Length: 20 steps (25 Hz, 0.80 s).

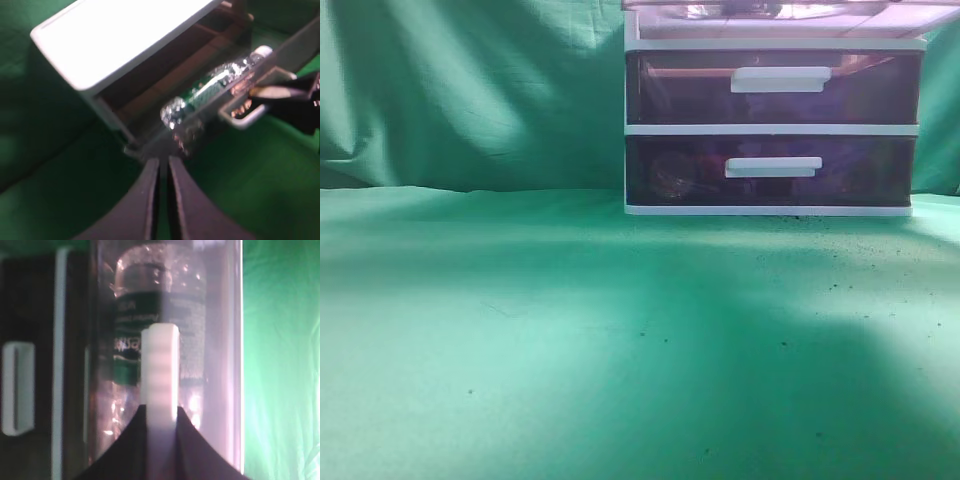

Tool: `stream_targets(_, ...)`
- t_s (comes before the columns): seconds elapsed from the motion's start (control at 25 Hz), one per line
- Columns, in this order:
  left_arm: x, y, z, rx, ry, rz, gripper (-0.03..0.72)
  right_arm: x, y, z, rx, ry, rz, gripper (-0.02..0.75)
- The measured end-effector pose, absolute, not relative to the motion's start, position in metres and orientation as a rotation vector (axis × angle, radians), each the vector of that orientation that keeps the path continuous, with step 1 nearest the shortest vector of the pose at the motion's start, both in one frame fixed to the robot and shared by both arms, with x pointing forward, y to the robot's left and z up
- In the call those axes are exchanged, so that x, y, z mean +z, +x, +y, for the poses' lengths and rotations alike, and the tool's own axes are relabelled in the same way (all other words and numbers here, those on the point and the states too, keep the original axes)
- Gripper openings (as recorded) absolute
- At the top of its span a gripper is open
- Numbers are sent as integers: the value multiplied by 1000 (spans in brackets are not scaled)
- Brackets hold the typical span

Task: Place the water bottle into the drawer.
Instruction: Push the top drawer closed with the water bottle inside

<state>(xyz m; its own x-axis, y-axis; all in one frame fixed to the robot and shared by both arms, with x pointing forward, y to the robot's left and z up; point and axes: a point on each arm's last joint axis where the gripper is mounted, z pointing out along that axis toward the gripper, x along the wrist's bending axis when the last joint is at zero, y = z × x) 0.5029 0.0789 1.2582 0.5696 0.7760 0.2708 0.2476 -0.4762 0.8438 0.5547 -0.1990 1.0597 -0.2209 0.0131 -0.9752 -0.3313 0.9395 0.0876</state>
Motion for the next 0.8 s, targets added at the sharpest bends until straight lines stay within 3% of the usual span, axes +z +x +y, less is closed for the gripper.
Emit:
stream_targets(0.16,1271,469,117,797,1999,980,0,1068,586,-208,255,-221,1771,84)
stream_targets(0.36,1251,441,144,743,2009,1070,0,1071,626,-207,214,-225,1774,84)
stream_targets(0.8,1214,409,173,669,2031,1188,0,1069,661,-200,235,-197,1764,84)
